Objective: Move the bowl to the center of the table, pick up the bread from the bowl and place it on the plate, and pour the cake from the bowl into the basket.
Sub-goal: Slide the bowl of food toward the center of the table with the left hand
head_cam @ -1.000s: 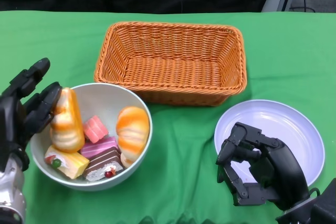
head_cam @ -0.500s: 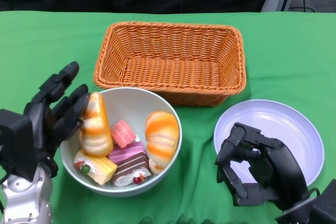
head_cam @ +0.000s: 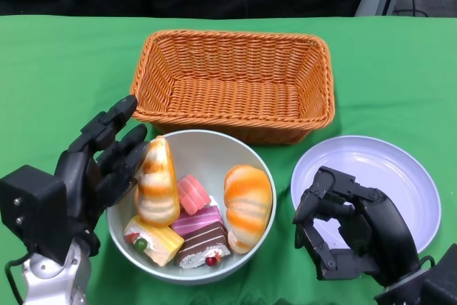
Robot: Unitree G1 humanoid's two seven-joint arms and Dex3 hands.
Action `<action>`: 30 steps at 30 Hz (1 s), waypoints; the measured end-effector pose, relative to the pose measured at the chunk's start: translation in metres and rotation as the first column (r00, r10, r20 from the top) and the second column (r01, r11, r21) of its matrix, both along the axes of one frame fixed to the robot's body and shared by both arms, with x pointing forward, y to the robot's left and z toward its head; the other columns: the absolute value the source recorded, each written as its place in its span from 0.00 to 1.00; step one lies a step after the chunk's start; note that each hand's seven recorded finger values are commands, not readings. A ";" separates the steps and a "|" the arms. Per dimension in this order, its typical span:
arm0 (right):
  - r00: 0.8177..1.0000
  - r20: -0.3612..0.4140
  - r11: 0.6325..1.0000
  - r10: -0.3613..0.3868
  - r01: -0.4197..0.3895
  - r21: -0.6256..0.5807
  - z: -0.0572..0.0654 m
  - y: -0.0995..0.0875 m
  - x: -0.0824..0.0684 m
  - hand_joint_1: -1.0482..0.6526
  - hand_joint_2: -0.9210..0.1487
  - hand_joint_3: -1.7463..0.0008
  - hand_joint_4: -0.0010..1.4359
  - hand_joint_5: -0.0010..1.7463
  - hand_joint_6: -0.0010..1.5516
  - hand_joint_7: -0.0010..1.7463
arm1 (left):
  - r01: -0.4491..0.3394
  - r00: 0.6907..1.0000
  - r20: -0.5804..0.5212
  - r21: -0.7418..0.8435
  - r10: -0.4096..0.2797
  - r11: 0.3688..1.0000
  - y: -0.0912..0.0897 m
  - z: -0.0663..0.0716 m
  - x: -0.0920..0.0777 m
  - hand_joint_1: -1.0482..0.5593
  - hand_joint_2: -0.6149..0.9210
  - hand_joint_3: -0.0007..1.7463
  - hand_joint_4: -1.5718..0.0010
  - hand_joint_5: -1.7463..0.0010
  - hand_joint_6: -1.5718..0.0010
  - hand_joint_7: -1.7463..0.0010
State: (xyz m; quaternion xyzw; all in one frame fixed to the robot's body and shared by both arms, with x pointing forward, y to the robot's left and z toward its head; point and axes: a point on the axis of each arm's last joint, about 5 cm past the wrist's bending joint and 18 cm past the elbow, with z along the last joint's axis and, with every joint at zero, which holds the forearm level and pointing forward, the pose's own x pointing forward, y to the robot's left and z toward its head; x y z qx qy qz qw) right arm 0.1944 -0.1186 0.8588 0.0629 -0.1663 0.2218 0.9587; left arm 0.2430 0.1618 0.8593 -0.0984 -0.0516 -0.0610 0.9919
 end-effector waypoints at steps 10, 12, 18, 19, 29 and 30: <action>1.000 0.005 1.000 -0.002 0.002 -0.004 0.000 0.000 0.000 0.60 0.45 0.29 0.53 0.96 0.43 0.82 | 0.047 0.999 0.021 -0.024 -0.046 0.999 -0.005 -0.008 -0.001 0.25 1.00 0.19 0.74 1.00 0.75 1.00; 1.000 0.005 1.000 -0.002 0.002 -0.003 0.000 0.000 0.000 0.60 0.45 0.28 0.53 0.97 0.43 0.82 | 0.055 0.998 0.018 -0.025 -0.055 0.998 -0.006 -0.010 -0.001 0.24 1.00 0.19 0.74 1.00 0.75 1.00; 1.000 0.005 1.000 -0.004 0.004 -0.001 0.000 0.000 0.000 0.60 0.45 0.28 0.53 0.97 0.42 0.83 | 0.066 0.998 0.026 -0.036 -0.065 0.997 -0.005 -0.012 0.002 0.25 1.00 0.19 0.72 0.99 0.74 1.00; 1.000 0.004 1.000 -0.005 0.005 0.000 0.000 0.001 0.000 0.60 0.45 0.28 0.53 0.97 0.42 0.83 | 0.064 0.998 0.027 -0.036 -0.063 0.997 -0.004 -0.013 0.002 0.25 1.00 0.19 0.71 0.98 0.74 0.99; 1.000 -0.003 1.000 -0.005 0.005 0.002 -0.001 0.001 0.000 0.59 0.45 0.29 0.53 0.97 0.42 0.83 | -0.006 0.997 0.083 -0.024 0.008 1.000 0.010 -0.007 0.008 0.27 1.00 0.16 0.67 0.97 0.71 0.99; 1.000 -0.003 1.000 -0.006 0.006 0.002 -0.001 0.001 0.000 0.59 0.45 0.29 0.53 0.97 0.42 0.83 | -0.019 0.995 0.098 -0.021 0.021 1.000 0.012 -0.006 0.008 0.27 1.00 0.15 0.66 0.97 0.70 0.98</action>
